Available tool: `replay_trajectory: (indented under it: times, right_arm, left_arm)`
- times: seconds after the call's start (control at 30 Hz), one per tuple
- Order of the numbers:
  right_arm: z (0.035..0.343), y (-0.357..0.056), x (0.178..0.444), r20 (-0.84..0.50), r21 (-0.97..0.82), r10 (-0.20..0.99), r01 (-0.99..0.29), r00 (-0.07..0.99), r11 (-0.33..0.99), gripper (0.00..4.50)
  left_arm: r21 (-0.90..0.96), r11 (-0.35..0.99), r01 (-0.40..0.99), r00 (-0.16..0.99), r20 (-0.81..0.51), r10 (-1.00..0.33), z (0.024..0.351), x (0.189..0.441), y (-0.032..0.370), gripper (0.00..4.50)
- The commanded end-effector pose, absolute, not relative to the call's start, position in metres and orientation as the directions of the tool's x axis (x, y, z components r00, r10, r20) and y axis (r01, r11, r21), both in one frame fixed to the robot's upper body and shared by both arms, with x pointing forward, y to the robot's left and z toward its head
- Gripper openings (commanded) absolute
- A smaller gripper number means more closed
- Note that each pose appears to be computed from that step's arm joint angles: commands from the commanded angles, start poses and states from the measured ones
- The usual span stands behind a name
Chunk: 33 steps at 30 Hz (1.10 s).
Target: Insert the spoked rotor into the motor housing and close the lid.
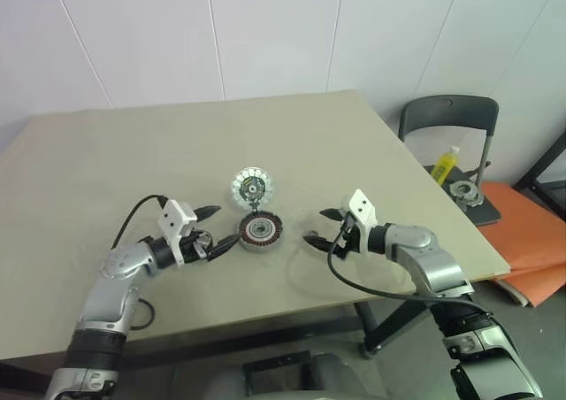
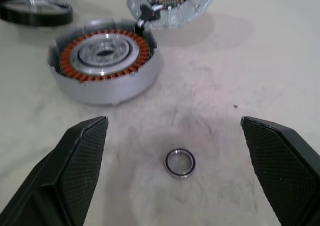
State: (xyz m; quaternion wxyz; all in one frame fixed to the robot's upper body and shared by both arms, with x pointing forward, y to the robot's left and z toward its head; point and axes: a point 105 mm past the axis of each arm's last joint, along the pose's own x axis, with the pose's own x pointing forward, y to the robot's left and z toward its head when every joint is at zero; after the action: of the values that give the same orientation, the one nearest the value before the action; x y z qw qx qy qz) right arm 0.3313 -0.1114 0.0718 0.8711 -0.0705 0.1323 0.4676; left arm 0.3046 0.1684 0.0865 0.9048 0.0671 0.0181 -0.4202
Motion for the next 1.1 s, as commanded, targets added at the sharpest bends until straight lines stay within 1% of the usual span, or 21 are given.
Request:
replay_trajectory:
  times: [0.03,0.07,0.13,0.2,0.27,0.43,0.53,0.7,0.97,1.1]
  right_arm:
    - [0.110,-0.105,0.335,-0.176,-0.029,0.835,-0.851,0.521,0.525,4.49]
    - [0.111,-0.105,0.335,-0.171,-0.027,0.839,-0.854,0.516,0.520,4.49]
    - [0.105,-0.107,0.335,-0.207,-0.041,0.830,-0.853,0.518,0.521,4.49]
    - [0.083,-0.113,0.339,-0.307,-0.075,0.788,-0.839,0.533,0.538,4.49]
    - [0.069,-0.116,0.344,-0.348,-0.075,0.758,-0.822,0.552,0.564,4.49]
    - [0.062,-0.109,0.346,-0.350,-0.063,0.754,-0.817,0.556,0.573,4.49]
    - [0.058,-0.107,0.348,-0.353,-0.063,0.740,-0.804,0.572,0.591,4.49]
    - [0.043,-0.100,0.352,-0.390,-0.055,0.703,-0.777,0.595,0.628,4.49]
    - [0.028,-0.100,0.346,-0.461,-0.065,0.697,-0.804,0.550,0.592,4.49]
    - [0.023,-0.104,0.333,-0.493,-0.008,0.733,-0.845,0.469,0.535,4.49]
  left_arm:
    - [0.142,0.642,0.753,0.650,-0.010,-0.760,0.108,0.308,0.170,4.50]
    - [0.141,0.642,0.754,0.649,-0.007,-0.760,0.108,0.307,0.170,4.50]
    - [0.140,0.639,0.756,0.646,-0.010,-0.763,0.106,0.306,0.170,4.50]
    - [0.142,0.633,0.761,0.642,-0.016,-0.767,0.104,0.305,0.169,4.50]
    - [0.142,0.632,0.762,0.640,-0.015,-0.768,0.104,0.304,0.167,4.50]
    - [0.139,0.626,0.768,0.632,-0.001,-0.775,0.110,0.301,0.166,4.50]
    - [0.142,0.613,0.777,0.622,-0.016,-0.783,0.110,0.298,0.167,4.50]
    - [0.152,0.595,0.789,0.608,-0.054,-0.792,0.108,0.293,0.169,4.50]
    - [0.164,0.612,0.773,0.626,-0.051,-0.778,0.111,0.294,0.174,4.50]
    - [0.170,0.621,0.765,0.636,-0.058,-0.769,0.111,0.294,0.178,4.50]
